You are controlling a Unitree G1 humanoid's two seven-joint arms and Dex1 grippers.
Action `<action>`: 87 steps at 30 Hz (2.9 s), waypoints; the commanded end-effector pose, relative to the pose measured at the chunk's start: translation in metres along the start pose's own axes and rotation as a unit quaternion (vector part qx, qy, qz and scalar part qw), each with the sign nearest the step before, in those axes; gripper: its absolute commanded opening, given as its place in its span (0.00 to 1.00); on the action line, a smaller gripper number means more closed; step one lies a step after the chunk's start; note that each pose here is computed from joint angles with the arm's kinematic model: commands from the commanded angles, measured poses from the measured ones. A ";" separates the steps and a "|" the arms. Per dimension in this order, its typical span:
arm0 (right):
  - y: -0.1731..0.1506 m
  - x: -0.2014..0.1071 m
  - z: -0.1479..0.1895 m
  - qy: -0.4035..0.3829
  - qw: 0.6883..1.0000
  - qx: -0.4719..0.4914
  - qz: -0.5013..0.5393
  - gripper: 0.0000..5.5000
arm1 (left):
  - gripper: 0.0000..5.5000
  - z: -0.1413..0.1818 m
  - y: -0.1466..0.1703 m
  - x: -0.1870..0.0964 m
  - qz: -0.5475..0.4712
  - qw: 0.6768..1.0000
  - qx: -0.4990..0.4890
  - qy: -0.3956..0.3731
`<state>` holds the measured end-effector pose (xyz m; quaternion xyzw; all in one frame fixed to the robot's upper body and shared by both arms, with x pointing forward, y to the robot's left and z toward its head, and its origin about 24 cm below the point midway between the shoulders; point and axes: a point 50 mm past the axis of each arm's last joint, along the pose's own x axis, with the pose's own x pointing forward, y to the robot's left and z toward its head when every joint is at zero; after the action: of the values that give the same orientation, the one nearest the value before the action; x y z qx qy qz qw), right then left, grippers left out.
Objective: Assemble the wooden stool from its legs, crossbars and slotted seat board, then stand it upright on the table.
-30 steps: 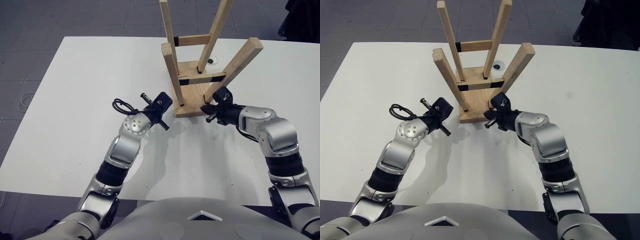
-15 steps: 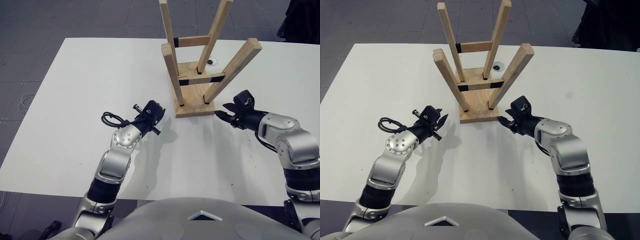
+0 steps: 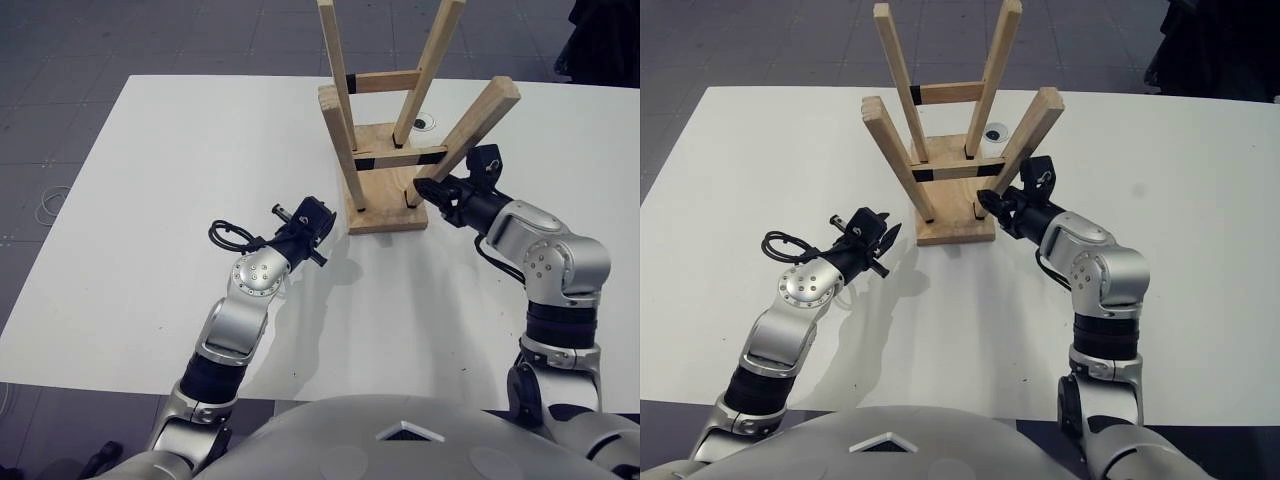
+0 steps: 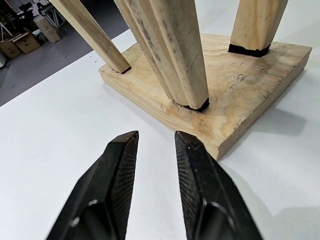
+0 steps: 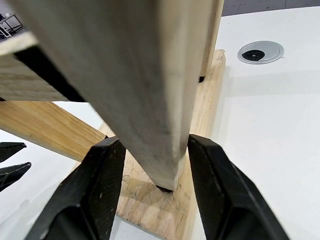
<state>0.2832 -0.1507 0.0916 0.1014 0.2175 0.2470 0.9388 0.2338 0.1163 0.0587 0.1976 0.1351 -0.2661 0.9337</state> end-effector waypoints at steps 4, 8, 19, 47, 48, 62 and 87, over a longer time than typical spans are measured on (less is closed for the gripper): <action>-0.002 0.002 -0.002 0.031 0.996 -0.079 -0.036 0.27 | 0.25 0.001 0.007 0.001 0.012 1.000 0.005 0.001; -0.011 -0.003 -0.003 0.037 0.991 -0.109 -0.065 0.23 | 0.25 0.002 0.008 0.001 0.013 1.000 0.008 0.001; -0.041 -0.013 0.013 0.062 0.970 -0.218 0.092 0.22 | 0.25 -0.009 0.024 -0.006 0.015 0.999 0.031 0.016; -0.042 -0.013 0.004 0.024 0.953 -0.220 0.207 0.41 | 0.25 -0.043 0.051 -0.031 0.022 0.996 0.045 0.072; -0.044 -0.016 0.004 0.030 0.954 -0.216 0.205 0.41 | 0.25 -0.044 0.053 -0.031 0.023 0.996 0.046 0.072; -0.060 -0.052 -0.021 0.121 0.942 -0.248 0.192 0.33 | 0.25 -0.041 0.093 0.011 0.027 0.992 0.112 0.056; -0.051 -0.002 -0.037 0.149 0.928 -0.316 0.127 0.03 | 0.25 -0.066 0.065 0.059 -0.088 0.992 0.085 0.027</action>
<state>0.2759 -0.2022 0.0443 -0.2074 0.2641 0.4320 0.8370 0.3222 0.1858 0.0121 0.2875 0.1380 -0.3027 0.8981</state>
